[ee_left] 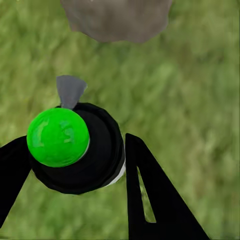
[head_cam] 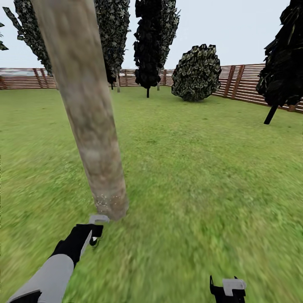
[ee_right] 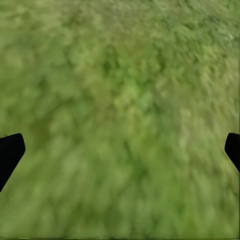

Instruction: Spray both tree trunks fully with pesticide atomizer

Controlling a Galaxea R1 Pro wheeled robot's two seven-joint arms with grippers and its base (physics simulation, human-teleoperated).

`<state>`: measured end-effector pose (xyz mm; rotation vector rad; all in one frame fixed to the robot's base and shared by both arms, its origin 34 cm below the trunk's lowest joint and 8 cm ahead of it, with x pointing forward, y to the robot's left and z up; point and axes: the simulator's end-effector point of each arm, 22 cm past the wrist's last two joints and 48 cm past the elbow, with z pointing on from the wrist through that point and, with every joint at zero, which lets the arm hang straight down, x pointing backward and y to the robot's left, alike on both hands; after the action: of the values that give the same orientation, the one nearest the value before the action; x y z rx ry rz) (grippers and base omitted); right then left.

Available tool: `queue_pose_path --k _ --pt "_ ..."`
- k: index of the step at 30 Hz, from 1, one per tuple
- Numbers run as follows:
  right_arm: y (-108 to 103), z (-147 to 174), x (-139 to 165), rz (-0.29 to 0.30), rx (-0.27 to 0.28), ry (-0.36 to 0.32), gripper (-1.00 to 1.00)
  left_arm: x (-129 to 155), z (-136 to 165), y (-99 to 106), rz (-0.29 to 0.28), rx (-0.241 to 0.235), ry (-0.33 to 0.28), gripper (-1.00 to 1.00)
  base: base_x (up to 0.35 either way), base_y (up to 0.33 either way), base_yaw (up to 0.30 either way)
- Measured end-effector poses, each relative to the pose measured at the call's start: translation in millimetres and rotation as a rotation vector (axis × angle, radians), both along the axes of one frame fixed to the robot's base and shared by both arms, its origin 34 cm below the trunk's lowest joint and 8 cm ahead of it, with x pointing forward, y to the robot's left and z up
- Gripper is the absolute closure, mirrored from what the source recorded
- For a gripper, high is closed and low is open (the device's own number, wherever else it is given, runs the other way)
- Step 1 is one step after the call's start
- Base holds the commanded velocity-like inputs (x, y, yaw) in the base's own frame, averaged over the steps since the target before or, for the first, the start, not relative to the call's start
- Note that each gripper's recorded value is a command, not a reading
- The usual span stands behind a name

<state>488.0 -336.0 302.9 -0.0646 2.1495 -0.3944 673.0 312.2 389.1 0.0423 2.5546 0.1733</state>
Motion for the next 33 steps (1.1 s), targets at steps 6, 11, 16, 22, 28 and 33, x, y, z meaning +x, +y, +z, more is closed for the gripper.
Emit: queue_pose_path --k 6,11,16,22,28,33 --pt "0 0 0 0.001 -0.001 0.0 -1.0 20 26 10 0.013 0.013 -0.061 1.0 -0.1 0.0 0.0" --pt "0 0 0 0.0 -0.001 0.0 -1.0 45 60 43 0.054 0.047 -0.047 1.0 -0.004 0.0 0.0" --pt "0 0 0 0.0 -0.001 0.0 -1.0 43 63 69 0.05 0.018 -0.039 1.0 0.0 0.0 0.0" --pt "0 0 0 -0.001 -0.001 0.0 -1.0 60 75 0 -0.036 -0.054 -0.004 1.0 0.0 0.0 0.0" --pt "0 0 0 -0.001 -0.001 0.0 -1.0 78 119 34 0.002 0.0 -0.072 1.0 -0.163 0.0 0.0" --pt "-1 0 0 -0.001 -0.001 0.0 -1.0 87 128 -10 -0.055 -0.022 -0.079 1.0 -0.034 0.0 0.0"
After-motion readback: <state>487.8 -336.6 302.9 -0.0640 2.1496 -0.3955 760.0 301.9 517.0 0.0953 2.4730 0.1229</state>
